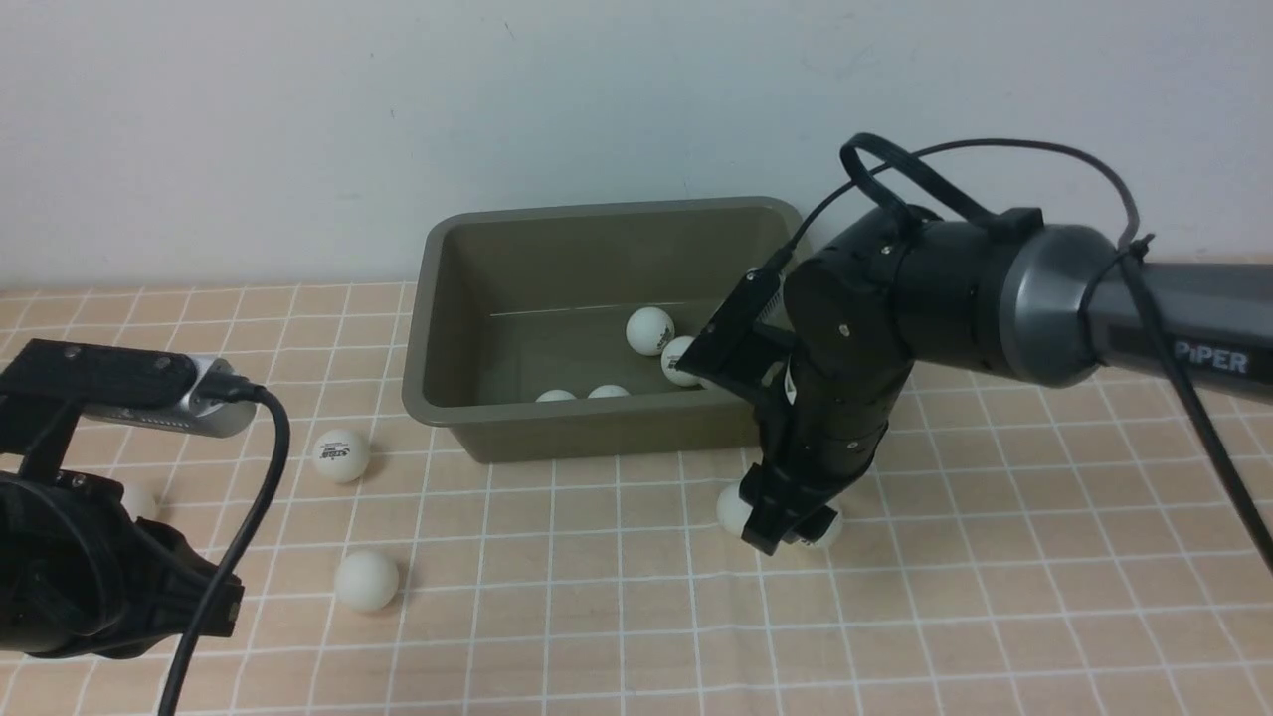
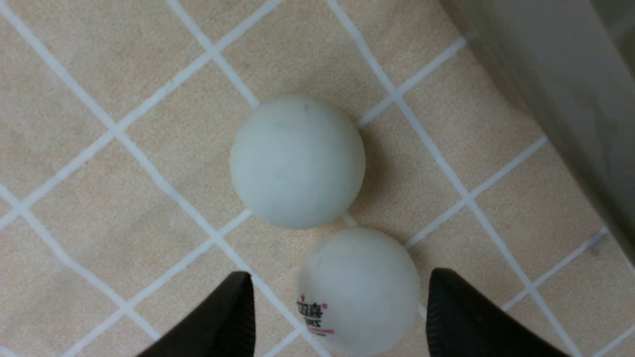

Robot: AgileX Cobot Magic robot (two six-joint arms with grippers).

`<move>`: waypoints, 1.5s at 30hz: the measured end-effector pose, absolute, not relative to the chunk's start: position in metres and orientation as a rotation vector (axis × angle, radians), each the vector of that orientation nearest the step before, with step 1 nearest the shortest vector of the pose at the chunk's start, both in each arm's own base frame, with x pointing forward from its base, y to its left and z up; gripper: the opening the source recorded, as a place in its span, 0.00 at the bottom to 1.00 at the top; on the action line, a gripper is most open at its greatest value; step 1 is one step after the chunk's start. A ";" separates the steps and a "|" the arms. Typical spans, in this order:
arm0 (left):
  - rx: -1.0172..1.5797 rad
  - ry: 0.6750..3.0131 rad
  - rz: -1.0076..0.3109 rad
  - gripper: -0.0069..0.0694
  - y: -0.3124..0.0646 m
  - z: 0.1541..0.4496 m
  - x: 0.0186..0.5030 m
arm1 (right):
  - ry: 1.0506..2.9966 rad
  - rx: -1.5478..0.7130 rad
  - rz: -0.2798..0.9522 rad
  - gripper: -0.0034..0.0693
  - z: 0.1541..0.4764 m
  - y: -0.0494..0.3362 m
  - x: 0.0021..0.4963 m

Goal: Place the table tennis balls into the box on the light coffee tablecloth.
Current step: 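Reach for and grasp a ping pong ball on the table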

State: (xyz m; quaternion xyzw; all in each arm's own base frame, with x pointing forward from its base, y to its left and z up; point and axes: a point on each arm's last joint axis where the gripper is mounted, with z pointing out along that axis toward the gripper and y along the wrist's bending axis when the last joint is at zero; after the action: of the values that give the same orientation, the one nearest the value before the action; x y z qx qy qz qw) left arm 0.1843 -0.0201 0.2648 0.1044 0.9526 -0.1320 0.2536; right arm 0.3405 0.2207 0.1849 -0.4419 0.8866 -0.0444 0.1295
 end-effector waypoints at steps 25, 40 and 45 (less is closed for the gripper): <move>0.284 2.589 -0.359 0.00 -0.020 0.265 0.184 | 2.703 -1.305 -0.280 0.55 0.153 0.213 0.342; 0.282 2.584 -0.356 0.00 -0.020 0.265 0.185 | 2.605 -1.037 -0.352 0.55 0.245 0.224 0.374; 0.282 2.584 -0.356 0.00 -0.020 0.265 0.185 | 2.514 -0.949 -0.300 0.55 0.280 0.230 0.384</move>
State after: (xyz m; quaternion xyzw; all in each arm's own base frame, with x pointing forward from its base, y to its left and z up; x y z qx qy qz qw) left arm 0.1847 -0.0199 0.2650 0.1038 0.9521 -0.1310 0.2559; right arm 0.3840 0.2300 0.2801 -0.3428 0.9075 -0.1083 0.2173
